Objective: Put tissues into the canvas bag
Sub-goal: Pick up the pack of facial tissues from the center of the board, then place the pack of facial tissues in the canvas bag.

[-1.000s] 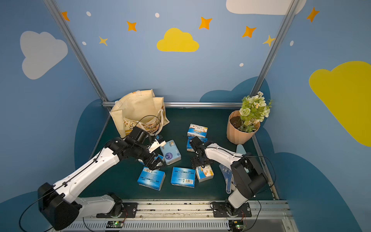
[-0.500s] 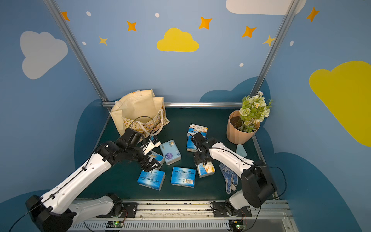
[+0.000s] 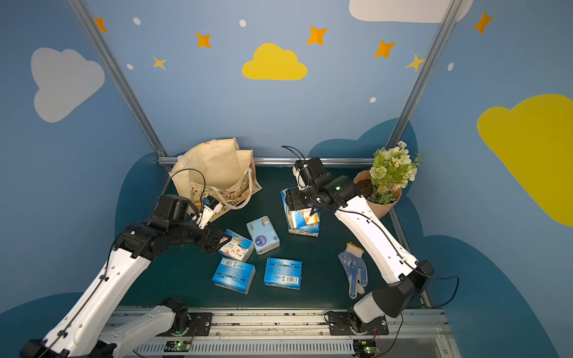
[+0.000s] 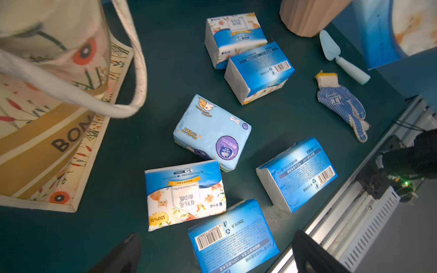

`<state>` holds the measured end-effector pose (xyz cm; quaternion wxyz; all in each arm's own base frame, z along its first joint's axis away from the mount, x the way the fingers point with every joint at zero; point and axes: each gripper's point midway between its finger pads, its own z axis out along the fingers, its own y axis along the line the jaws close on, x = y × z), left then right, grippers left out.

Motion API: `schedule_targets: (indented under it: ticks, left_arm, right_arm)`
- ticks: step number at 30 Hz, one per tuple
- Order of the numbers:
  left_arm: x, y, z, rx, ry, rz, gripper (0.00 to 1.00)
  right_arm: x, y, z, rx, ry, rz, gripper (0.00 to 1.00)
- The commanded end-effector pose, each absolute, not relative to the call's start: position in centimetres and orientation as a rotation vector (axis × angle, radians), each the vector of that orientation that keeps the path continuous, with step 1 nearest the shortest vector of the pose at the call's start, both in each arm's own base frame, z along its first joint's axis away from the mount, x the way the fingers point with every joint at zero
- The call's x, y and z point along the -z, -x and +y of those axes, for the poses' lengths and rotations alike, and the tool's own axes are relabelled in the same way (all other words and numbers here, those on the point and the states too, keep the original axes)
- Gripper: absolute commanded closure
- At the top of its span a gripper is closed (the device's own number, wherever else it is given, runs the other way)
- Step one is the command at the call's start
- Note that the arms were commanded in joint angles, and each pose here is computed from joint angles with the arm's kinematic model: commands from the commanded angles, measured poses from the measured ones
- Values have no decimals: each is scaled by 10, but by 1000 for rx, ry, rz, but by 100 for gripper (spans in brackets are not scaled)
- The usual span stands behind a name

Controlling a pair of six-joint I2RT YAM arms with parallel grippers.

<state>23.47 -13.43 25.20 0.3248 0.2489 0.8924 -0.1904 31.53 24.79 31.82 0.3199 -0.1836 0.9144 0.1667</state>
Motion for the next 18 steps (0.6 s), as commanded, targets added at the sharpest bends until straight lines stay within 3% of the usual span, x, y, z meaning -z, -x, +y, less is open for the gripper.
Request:
schedule_targets:
  ticks: [1,10,18]
  left_arm:
    - [-255,-236,-131,566,-572,2342,0]
    - [-248,-253,-114,630,-421,2359,0]
    - [-245,-259,-104,676,-342,2367,0]
  right_arm:
    - [-336,-328,282,-525,602,2335,33]
    - [-412,-372,390,-775,755,1956,32]
    - [-468,-375,449,-999,817,1605,30]
